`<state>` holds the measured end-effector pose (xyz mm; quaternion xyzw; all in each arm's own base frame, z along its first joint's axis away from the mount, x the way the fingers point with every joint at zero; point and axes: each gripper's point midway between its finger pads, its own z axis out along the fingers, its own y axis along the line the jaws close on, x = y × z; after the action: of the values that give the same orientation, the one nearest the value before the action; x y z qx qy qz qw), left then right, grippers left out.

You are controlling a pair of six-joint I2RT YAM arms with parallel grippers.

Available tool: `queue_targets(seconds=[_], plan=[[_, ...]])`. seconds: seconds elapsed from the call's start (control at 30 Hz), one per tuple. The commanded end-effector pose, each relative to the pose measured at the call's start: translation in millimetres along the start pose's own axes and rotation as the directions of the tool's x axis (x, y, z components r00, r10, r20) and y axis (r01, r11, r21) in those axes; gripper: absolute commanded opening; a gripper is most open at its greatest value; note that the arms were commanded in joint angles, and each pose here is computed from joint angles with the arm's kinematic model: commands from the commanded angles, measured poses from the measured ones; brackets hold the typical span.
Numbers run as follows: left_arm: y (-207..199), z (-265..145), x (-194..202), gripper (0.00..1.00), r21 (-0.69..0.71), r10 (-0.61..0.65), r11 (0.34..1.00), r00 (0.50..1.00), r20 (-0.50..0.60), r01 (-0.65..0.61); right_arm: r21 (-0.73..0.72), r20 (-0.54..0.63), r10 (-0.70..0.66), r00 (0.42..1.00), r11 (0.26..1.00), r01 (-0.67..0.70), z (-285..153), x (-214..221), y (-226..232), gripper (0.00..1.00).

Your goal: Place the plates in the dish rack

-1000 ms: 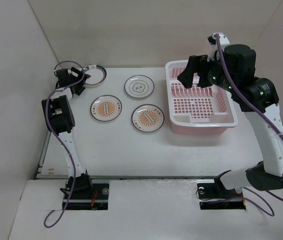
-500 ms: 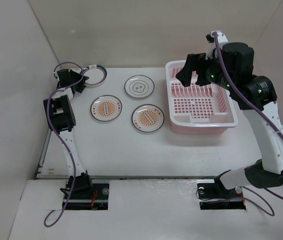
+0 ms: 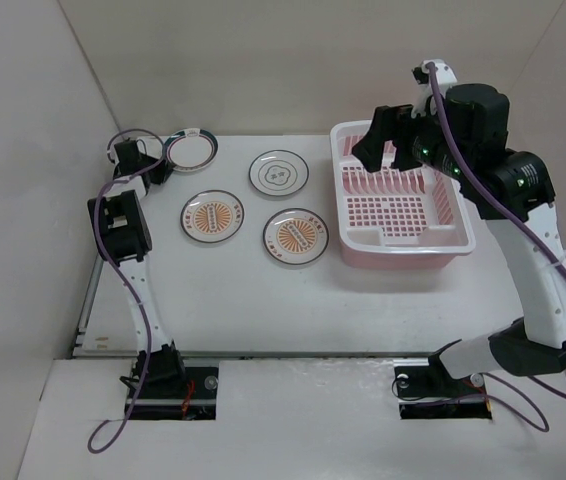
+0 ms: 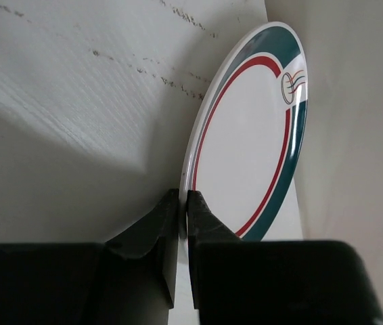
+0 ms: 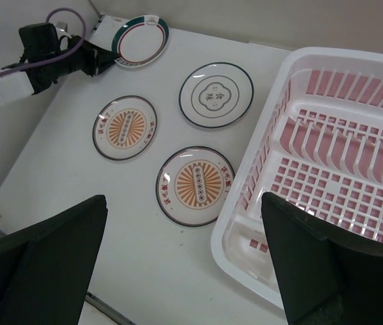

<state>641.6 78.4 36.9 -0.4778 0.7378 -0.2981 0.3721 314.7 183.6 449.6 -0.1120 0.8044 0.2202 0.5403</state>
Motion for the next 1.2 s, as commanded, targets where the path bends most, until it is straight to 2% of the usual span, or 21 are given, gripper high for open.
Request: queue_targets(seconds=[0.0, 0.1, 0.13, 0.2, 0.27, 0.33, 0.37, 0.57, 0.6, 0.63, 0.67, 0.73, 0.77, 0.83, 0.9, 1.1, 1.17], plan=[[-12.3, -9.2, 11.1, 0.0, 0.016, 0.012, 1.0, 1.0, -0.013, -0.012, -0.016, 0.046, -0.035, 0.998, 0.999, 0.036, -0.3, -9.7, 7.1, 1.0], [-16.8, -27.2, 19.1, 0.0, 0.014, 0.028, 1.0, 1.0, -0.011, -0.028, -0.028, 0.039, -0.094, 0.995, 0.995, 0.095, 8.4, -2.1, 13.6, 1.0], [-38.9, -42.9, 20.5, 0.0, 0.043, 0.054, 0.998, 0.999, -0.005, -0.053, -0.025, 0.015, -0.118, 0.993, 0.993, 0.118, 16.5, 6.5, 19.3, 1.0], [-47.6, -59.1, 24.9, 0.0, 0.042, 0.092, 0.995, 0.996, -0.002, -0.092, 0.002, -0.007, -0.163, 0.987, 0.987, 0.163, 25.1, 15.7, 22.5, 1.0], [-78.7, -88.7, 22.3, 0.0, 0.092, 0.151, 0.984, 0.988, 0.026, -0.153, 0.02, -0.033, -0.222, 0.975, 0.975, 0.223, 31.7, 28.3, 32.5, 1.0], [-89.3, -105.8, 29.3, 0.0, 0.111, 0.186, 0.976, 0.982, 0.031, -0.188, 0.063, -0.048, -0.259, 0.965, 0.963, 0.262, 41.4, 37.3, 31.7, 1.0], [-112.1, -125.7, 22.2, 0.0, 0.151, 0.22, 0.962, 0.973, 0.069, -0.228, 0.062, -0.05, -0.265, 0.963, 0.962, 0.268, 44.5, 41.4, 34.9, 1.0], [-151.3, -171.5, 25.6, 0.0, 0.155, 0.321, 0.93, 0.942, 0.095, -0.333, 0.002, -0.058, -0.319, 0.946, 0.948, 0.319, 74.9, 74.9, 45.1, 1.0], [-153.9, -183.0, 33.4, 0.0, 0.141, 0.333, 0.93, 0.94, 0.071, -0.34, -0.024, -0.053, -0.338, 0.94, 0.941, 0.337, 77.7, 79.2, 51.7, 1.0], [-163.6, -190.7, 35.5, 0.0, 0.139, 0.358, 0.92, 0.93, 0.079, -0.366, -0.04, -0.047, -0.371, 0.927, 0.928, 0.37, 80.9, 84.0, 56.6, 1.0], [-164.7, -194.1, 39.1, 0.0, 0.121, 0.369, 0.919, 0.927, 0.065, -0.375, -0.038, -0.033, -0.459, 0.888, 0.888, 0.458, 82.2, 84.4, 59.2, 1.0], [-161.0, -207.1, 55.8, 0.0, 0.068, 0.391, 0.918, 0.92, -0.004, -0.39, 0.052, -0.035, -0.571, 0.82, 0.819, 0.572, 84.9, 89.5, 66.5, 1.0], [-172.6, -216.5, 55.2, 0.0, 0.067, 0.404, 0.913, 0.915, 0.003, -0.403, 0.075, -0.039, -0.655, 0.755, 0.751, 0.656, 93.8, 93.2, 68.9, 1.0], [-163.5, -228.1, 70.6, 0.0, 0.007, 0.408, 0.913, 0.91, -0.069, -0.408, 0.136, -0.037, -0.714, 0.699, 0.689, 0.712, 96.8, 92.2, 77.9, 1.0], [-170.0, -239.0, 86.2, 0.0, -0.009, 0.422, 0.905, 0.901, -0.1, -0.425, 0.129, -0.014, -0.76, 0.65, 0.643, 0.755, 109.2, 95.4, 91.1, 1.0], [-174.2, -288.5, 130.3, 0.0, 0.01, 0.376, 0.925, 0.908, -0.183, -0.381, 0.086, 0.078, -0.791, 0.607, 0.612, 0.786, 128.7, 93.4, 128.5, 1.0], [-176.8, -300.3, 142.3, 0.0, 0.032, 0.355, 0.934, 0.912, -0.206, -0.356, 0.022, 0.092, -0.798, 0.596, 0.6, 0.8, 140.5, 106.8, 140.8, 1.0]])
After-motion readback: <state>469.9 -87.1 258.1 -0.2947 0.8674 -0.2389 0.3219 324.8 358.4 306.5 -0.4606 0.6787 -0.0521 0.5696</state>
